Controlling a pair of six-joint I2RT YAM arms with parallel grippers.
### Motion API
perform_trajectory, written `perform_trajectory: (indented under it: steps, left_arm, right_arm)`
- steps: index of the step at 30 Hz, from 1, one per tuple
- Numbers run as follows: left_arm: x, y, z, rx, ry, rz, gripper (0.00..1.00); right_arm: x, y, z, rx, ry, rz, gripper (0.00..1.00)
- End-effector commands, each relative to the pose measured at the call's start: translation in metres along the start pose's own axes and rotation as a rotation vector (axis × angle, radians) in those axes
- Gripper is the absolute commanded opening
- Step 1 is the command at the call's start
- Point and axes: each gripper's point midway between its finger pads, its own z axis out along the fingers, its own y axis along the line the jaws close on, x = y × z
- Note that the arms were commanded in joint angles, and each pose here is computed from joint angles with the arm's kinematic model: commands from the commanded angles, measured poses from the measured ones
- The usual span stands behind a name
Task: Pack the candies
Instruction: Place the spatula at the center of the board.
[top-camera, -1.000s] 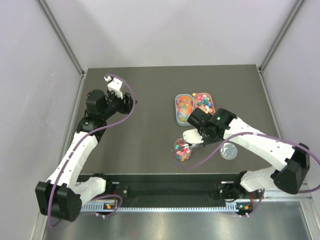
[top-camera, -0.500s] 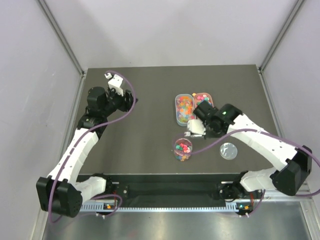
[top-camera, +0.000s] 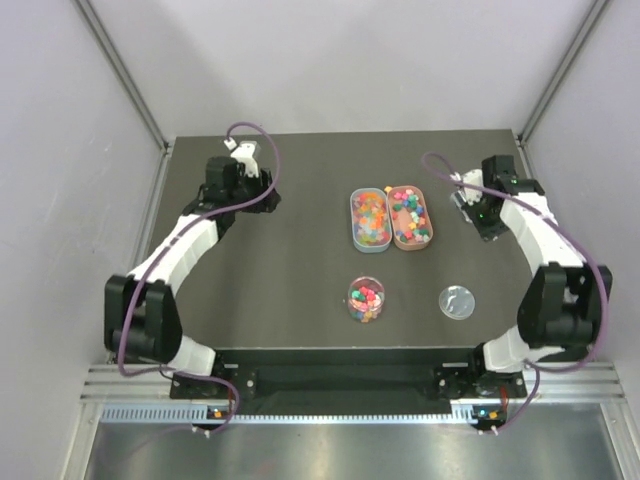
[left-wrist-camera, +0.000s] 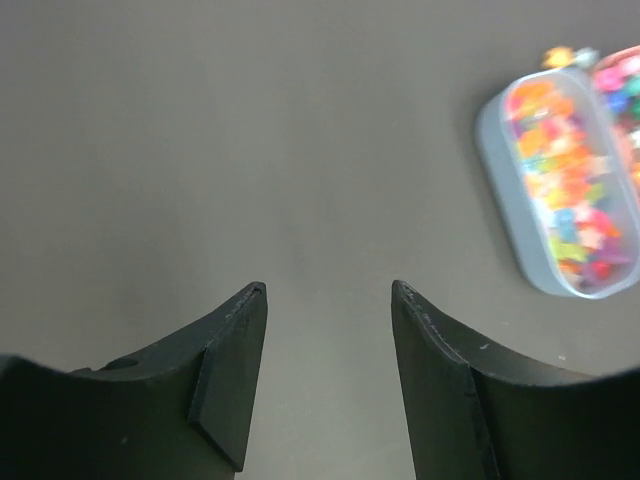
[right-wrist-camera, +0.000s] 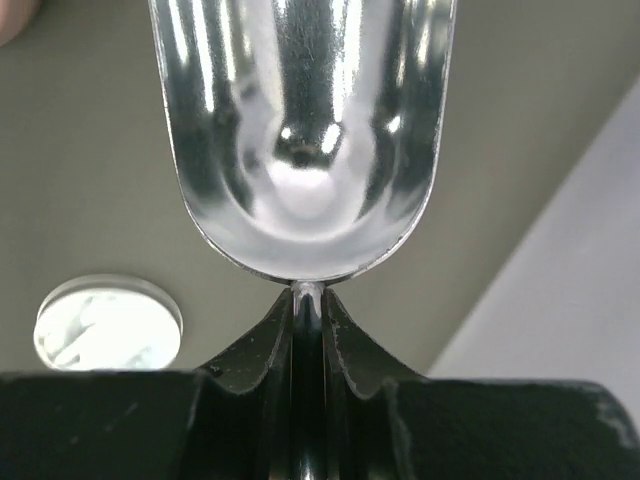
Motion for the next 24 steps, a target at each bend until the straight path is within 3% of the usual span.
perform_trajectory:
  steps: [1, 7, 16, 21, 24]
  left_arm:
    - [-0.011, 0.013, 0.019, -0.066, 0.007, -0.059, 0.58]
    - [-0.021, 0.023, 0.042, -0.097, 0.024, 0.013, 0.58]
    - [-0.034, 0.01, 0.064, -0.071, 0.007, 0.104, 0.6]
    - [-0.039, -0.001, 0.07, -0.045, 0.004, 0.121, 0.6]
    - [-0.041, -0.003, 0.07, -0.039, 0.0, 0.119, 0.6]
  right_arm:
    - [-0.016, -0.011, 0.039, -0.045, -0.039, 0.216, 0.0]
    - [-0.018, -0.007, 0.078, -0.079, 0.014, 0.283, 0.0]
    - [-0.015, -0.012, 0.1, -0.119, 0.071, 0.352, 0.0]
    - [-0.014, -0.007, 0.102, -0.153, 0.074, 0.351, 0.17]
    - [-0.012, -0.003, 0.101, -0.175, 0.075, 0.344, 0.21]
